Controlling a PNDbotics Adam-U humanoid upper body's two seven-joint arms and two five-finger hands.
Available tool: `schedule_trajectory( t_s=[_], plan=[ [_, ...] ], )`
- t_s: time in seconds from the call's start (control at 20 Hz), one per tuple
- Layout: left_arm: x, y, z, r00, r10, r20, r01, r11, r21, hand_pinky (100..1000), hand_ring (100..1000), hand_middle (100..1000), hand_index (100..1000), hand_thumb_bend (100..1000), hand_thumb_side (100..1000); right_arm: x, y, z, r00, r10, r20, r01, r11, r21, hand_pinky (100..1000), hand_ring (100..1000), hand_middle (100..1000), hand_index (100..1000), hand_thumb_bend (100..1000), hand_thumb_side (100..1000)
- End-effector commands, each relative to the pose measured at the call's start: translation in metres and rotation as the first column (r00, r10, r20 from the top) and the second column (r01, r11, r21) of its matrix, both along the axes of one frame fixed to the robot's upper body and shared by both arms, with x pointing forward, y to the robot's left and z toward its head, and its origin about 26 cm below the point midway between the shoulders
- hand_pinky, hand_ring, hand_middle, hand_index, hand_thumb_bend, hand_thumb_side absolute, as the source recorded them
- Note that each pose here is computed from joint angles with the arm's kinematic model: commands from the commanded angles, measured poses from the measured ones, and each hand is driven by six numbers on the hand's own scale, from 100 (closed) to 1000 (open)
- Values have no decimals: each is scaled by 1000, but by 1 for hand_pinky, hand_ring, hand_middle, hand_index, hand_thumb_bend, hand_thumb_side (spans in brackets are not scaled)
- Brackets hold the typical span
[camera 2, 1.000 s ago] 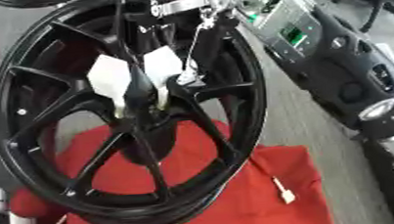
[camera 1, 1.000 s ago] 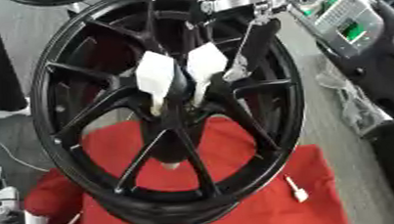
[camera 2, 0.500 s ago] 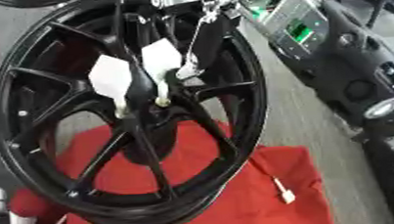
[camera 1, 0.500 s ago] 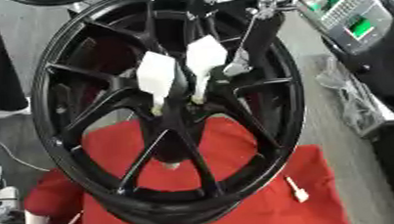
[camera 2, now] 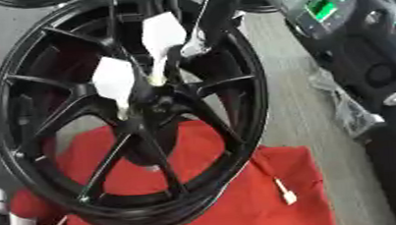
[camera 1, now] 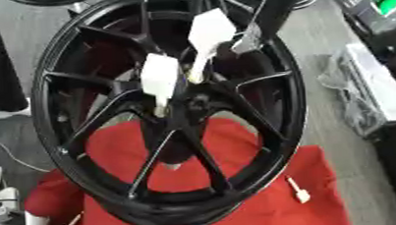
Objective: Pull the pin out of the wheel hub.
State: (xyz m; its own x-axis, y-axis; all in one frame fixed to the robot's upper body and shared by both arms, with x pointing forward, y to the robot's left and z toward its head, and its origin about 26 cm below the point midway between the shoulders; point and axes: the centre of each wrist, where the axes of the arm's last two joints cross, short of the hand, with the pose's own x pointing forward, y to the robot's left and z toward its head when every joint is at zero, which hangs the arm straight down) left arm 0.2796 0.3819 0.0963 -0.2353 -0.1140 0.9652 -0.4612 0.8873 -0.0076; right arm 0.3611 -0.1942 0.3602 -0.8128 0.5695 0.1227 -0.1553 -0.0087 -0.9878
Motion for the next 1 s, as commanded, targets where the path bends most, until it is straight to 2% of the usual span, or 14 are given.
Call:
schedule_trajectory(
  t_s=[0.05,0.2,0.35,0.65,0.8,1.0],
  plan=[
    [-1,4,7,1000,6,19,-6,1000,20,826,828,817,890,212,915,-13,-18,28,996,-39,74,35,998,55,682,495,269,376,348,100],
    [-2,5,7,1000,12,19,-12,1000,21,826,827,817,890,212,914,-18,-36,39,989,-102,106,92,991,93,684,494,272,379,347,100],
    [-2,5,8,1000,16,23,-17,1000,22,827,828,817,890,212,914,-24,-66,43,980,-171,98,153,974,169,685,493,274,379,345,100],
    [-2,5,10,999,21,33,-21,999,24,827,828,817,889,211,911,-60,-120,42,942,-312,121,262,913,314,687,492,279,384,342,100],
    [-2,6,12,999,28,43,-29,999,24,827,828,816,889,211,909,-79,-145,29,903,-410,132,337,864,374,688,496,292,398,334,100],
    [-3,7,14,997,45,60,-46,999,21,827,828,816,889,211,908,-93,-177,-9,817,-567,108,465,758,458,701,510,329,438,318,100]
  ],
)
